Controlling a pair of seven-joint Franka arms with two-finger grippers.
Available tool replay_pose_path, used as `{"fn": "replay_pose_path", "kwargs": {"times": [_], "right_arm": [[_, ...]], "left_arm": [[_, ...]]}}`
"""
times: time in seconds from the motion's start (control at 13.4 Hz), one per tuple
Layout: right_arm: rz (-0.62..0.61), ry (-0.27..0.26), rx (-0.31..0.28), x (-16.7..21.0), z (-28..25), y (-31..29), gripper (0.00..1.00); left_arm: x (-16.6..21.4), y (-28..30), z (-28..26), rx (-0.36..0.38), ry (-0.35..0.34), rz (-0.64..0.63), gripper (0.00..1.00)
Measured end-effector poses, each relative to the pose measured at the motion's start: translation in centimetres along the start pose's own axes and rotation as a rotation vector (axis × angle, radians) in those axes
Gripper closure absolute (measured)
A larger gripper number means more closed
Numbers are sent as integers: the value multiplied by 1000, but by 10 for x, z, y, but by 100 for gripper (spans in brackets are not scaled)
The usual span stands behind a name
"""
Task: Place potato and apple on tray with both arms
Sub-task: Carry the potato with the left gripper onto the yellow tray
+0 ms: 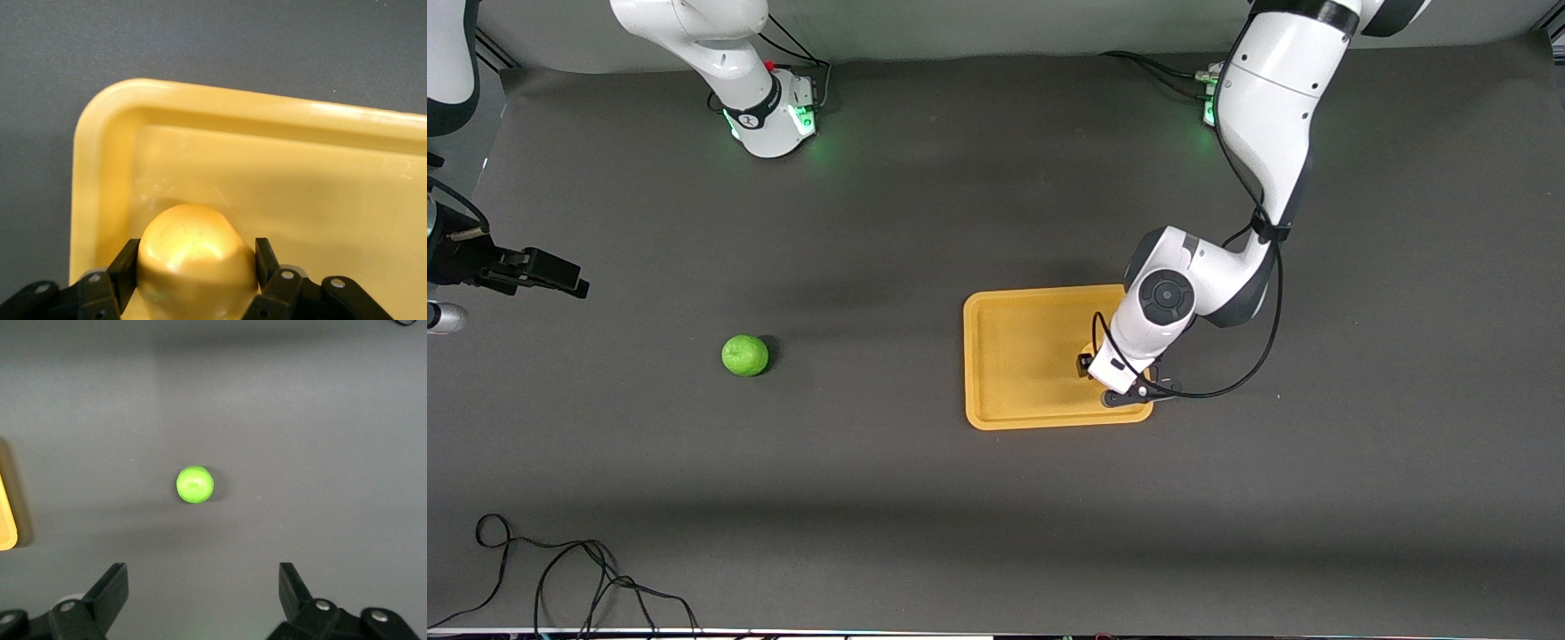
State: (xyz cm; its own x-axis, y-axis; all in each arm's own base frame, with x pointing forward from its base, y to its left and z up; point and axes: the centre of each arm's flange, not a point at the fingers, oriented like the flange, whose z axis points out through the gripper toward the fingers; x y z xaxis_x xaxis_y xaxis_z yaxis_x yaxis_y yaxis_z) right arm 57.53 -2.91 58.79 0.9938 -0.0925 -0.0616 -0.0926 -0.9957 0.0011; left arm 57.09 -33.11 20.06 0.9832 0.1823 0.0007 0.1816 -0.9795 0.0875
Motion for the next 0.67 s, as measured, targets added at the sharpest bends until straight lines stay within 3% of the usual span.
{"fn": "replay_pose_path", "kwargs": {"times": [0.52, 0.67], "right_arm": [[-6, -1, 0, 0, 0, -4, 0], [-16, -2, 1, -1, 1, -19, 0]], "left_arm": [[-3, 5, 0, -1, 1, -1, 26], [-4, 5, 1, 0, -1, -5, 10]]}}
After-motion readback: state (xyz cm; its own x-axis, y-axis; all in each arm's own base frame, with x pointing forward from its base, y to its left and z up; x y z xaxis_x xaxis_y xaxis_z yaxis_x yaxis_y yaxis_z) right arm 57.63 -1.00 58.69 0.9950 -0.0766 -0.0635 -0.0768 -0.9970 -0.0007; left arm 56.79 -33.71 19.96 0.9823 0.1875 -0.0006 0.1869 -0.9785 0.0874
